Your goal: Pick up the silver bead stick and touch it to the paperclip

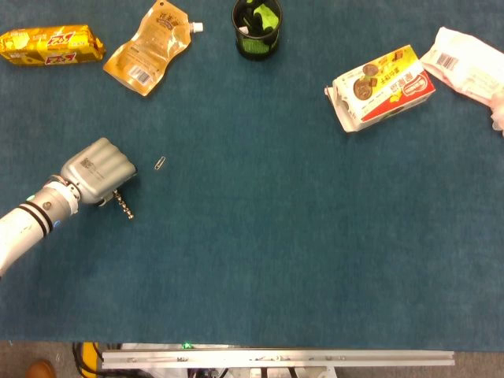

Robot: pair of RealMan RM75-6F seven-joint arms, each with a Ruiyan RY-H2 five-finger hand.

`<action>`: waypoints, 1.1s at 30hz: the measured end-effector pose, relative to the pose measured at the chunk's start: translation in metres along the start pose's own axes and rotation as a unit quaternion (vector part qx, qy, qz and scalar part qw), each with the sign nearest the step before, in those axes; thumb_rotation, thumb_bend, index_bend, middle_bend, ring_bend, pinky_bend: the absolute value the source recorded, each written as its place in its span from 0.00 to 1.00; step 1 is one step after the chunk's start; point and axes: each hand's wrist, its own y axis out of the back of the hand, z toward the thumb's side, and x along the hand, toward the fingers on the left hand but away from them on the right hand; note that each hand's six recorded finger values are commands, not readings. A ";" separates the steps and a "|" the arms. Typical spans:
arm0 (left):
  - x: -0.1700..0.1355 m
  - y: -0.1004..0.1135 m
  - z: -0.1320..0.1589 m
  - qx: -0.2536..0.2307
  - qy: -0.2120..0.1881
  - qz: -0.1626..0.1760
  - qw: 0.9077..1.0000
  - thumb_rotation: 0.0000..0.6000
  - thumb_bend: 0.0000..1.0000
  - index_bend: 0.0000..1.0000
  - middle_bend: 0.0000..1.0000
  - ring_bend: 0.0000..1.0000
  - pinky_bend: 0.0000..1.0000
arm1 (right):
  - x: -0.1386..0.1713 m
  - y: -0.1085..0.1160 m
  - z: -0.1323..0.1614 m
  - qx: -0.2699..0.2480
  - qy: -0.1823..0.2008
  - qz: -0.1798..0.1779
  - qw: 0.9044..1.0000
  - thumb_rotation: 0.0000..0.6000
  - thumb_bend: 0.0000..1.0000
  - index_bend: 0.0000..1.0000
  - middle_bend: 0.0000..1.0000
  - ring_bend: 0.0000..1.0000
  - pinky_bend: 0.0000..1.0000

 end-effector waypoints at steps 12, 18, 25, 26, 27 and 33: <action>0.000 -0.001 0.003 -0.013 0.001 -0.002 1.000 1.00 0.32 0.60 1.00 0.98 0.91 | 0.002 0.003 -0.002 -0.001 -0.001 -0.007 1.000 1.00 0.31 0.51 0.46 0.54 0.41; -0.001 0.000 0.003 -0.014 0.002 0.002 1.000 1.00 0.32 0.63 1.00 0.99 0.92 | 0.003 0.003 -0.003 -0.003 -0.002 -0.009 1.000 1.00 0.31 0.51 0.46 0.54 0.41; -0.003 0.001 0.002 -0.017 0.006 0.007 1.000 1.00 0.32 0.64 1.00 0.99 0.93 | 0.003 0.004 -0.003 -0.005 -0.001 -0.011 1.000 1.00 0.31 0.51 0.46 0.54 0.41; -0.003 0.002 0.001 -0.018 0.006 0.007 1.000 1.00 0.32 0.64 1.00 0.99 0.93 | 0.003 0.004 -0.003 -0.005 -0.001 -0.011 1.000 1.00 0.31 0.51 0.46 0.54 0.41; -0.004 0.003 0.001 -0.019 0.007 0.009 1.000 1.00 0.32 0.65 1.00 0.99 0.93 | 0.003 0.004 -0.003 -0.005 -0.001 -0.012 1.000 1.00 0.31 0.51 0.47 0.54 0.41; -0.007 0.013 -0.005 -0.025 0.015 0.023 0.999 1.00 0.32 0.65 1.00 0.99 0.93 | 0.003 0.004 -0.003 -0.008 -0.001 -0.013 1.000 1.00 0.31 0.51 0.47 0.55 0.41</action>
